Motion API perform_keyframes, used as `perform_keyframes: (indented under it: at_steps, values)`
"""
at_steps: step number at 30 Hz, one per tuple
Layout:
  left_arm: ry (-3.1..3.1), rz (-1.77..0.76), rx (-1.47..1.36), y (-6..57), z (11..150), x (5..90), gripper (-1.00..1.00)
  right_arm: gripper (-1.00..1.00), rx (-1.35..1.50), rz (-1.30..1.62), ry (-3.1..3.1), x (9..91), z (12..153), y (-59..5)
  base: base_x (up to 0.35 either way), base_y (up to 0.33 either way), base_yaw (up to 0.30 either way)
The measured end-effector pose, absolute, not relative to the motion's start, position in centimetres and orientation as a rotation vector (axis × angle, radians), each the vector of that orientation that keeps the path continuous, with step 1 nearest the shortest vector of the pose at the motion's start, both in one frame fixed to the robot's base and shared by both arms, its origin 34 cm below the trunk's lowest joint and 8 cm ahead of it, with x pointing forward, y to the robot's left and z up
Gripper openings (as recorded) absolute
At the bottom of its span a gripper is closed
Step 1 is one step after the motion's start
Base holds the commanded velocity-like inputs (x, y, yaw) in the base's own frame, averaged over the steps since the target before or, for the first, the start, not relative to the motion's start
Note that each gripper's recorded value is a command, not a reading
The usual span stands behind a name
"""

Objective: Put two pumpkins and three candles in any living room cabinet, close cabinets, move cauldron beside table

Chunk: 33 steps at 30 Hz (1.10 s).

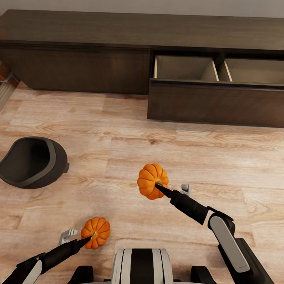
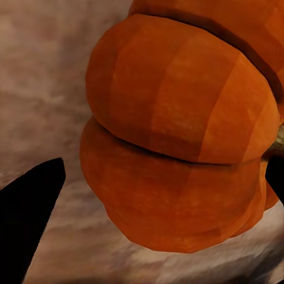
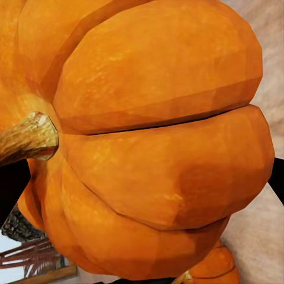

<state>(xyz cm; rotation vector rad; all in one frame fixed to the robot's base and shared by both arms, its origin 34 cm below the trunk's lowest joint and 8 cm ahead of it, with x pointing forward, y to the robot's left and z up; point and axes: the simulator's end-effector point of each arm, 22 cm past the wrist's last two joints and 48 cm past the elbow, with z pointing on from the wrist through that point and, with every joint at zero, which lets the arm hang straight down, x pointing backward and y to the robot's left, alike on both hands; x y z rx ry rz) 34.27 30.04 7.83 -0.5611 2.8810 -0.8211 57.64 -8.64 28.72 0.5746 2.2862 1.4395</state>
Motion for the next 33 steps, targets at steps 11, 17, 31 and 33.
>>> perform_keyframes:
  at_steps: [11,17,31,33]
  values:
    - [2.881,-0.822,-0.565,30.03,7.83,34.26,-1.00,-1.00,0.579,1.439,2.286,57.66,28.69,-8.55,0.000,0.000,0.000]
    - [2.881,-0.822,-0.566,30.03,7.83,34.26,-1.00,-1.00,0.577,1.438,2.287,57.63,28.68,-8.63,0.000,0.000,0.000]
    - [2.881,-0.822,-0.551,29.99,7.91,34.33,-1.00,-1.00,0.574,1.439,2.282,57.73,28.93,-8.65,0.000,0.000,0.000]
    - [2.872,-0.822,-0.548,30.00,8.15,34.69,-1.00,-1.00,0.568,1.441,2.274,57.90,29.39,-8.64,0.000,0.000,0.000]
